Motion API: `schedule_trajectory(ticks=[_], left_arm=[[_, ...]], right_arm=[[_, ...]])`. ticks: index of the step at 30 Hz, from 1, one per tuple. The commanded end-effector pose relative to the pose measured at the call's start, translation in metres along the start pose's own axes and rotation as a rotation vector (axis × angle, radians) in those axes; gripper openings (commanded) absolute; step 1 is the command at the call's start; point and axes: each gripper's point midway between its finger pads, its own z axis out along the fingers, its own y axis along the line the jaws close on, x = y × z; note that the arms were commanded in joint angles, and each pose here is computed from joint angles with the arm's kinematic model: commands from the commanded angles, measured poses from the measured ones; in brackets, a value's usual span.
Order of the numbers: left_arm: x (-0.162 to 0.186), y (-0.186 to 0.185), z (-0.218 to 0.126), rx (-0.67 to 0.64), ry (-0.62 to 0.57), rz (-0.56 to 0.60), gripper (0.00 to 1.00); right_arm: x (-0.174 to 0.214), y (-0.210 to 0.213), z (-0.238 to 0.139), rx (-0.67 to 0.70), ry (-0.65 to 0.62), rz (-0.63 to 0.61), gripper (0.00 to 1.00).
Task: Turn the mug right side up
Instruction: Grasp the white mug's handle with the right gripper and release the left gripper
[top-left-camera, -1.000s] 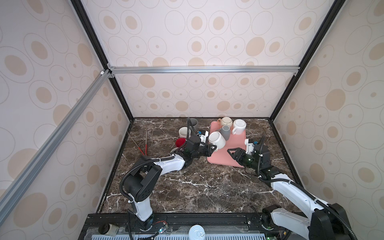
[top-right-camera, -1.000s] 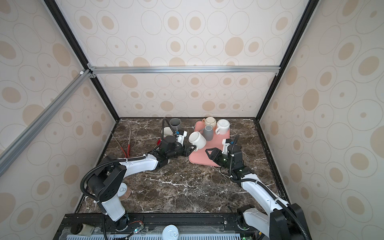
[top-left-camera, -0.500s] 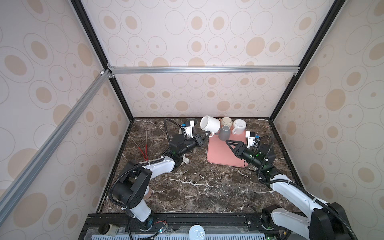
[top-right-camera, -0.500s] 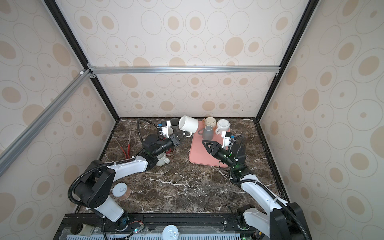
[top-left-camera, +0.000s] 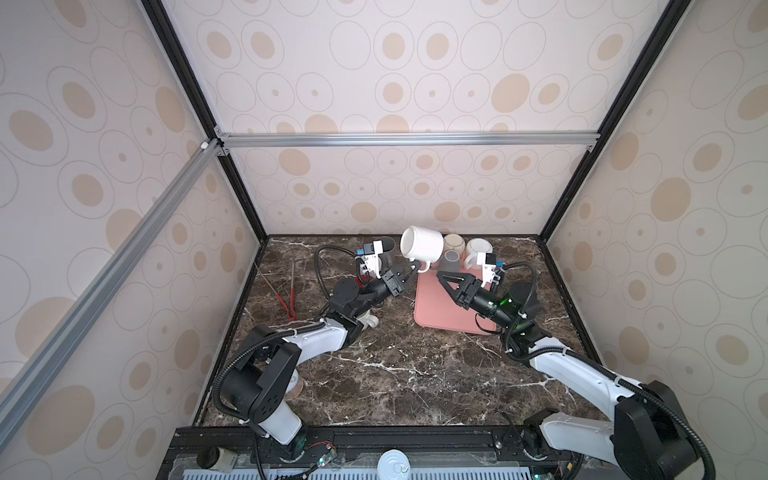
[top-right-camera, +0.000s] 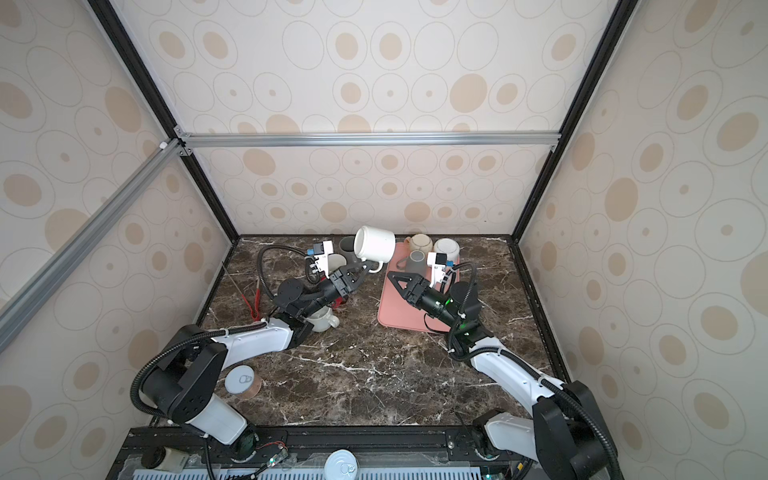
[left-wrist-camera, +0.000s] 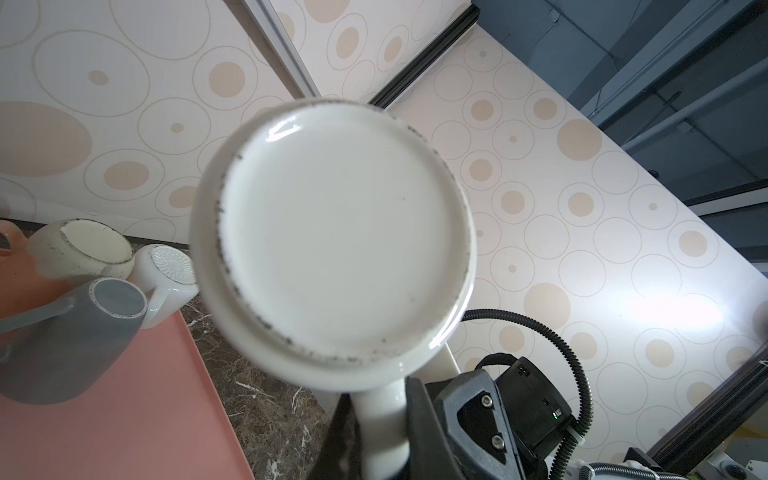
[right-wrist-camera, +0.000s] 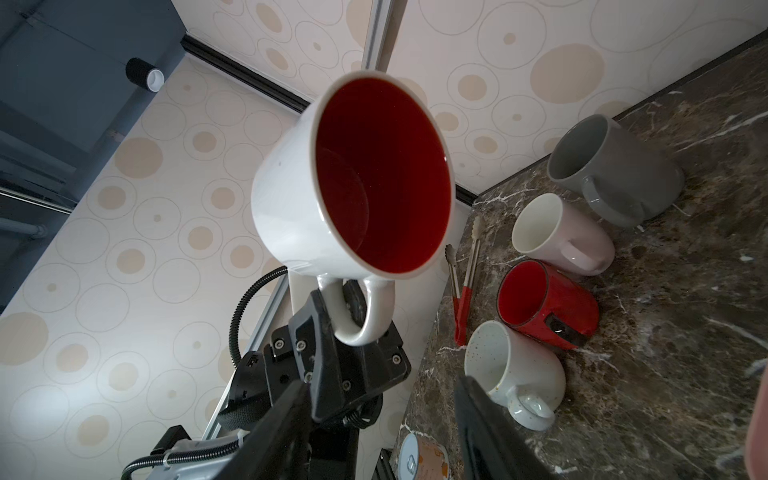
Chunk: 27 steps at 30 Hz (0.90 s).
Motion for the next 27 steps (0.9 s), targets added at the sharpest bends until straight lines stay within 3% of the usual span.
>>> schedule_trajectory(ticks=[1, 15, 21, 23, 27], left_arm=[[-0.034, -0.073, -0.007, 0.219, -0.101, 0.097, 0.0], [-0.034, -0.087, -0.013, 0.265, -0.102, 0.08, 0.0], [-0.033, -0.084, -0.014, 0.256, -0.102, 0.086, 0.0], [-0.033, -0.084, -0.013, 0.255, -0.1, 0.086, 0.0], [-0.032, -0.081, -0.013, 0.245, -0.096, 0.084, 0.0]], right_arm=[[-0.007, 0.038, 0.009, -0.12, -0.008, -0.018, 0.6], [-0.013, 0.05, 0.042, -0.211, -0.004, 0.036, 0.59], [-0.01, 0.064, 0.056, -0.276, 0.02, 0.036, 0.53], [-0.01, 0.066, 0.058, -0.287, 0.021, 0.036, 0.5], [-0.013, 0.073, 0.059, -0.333, 0.011, 0.051, 0.32]])
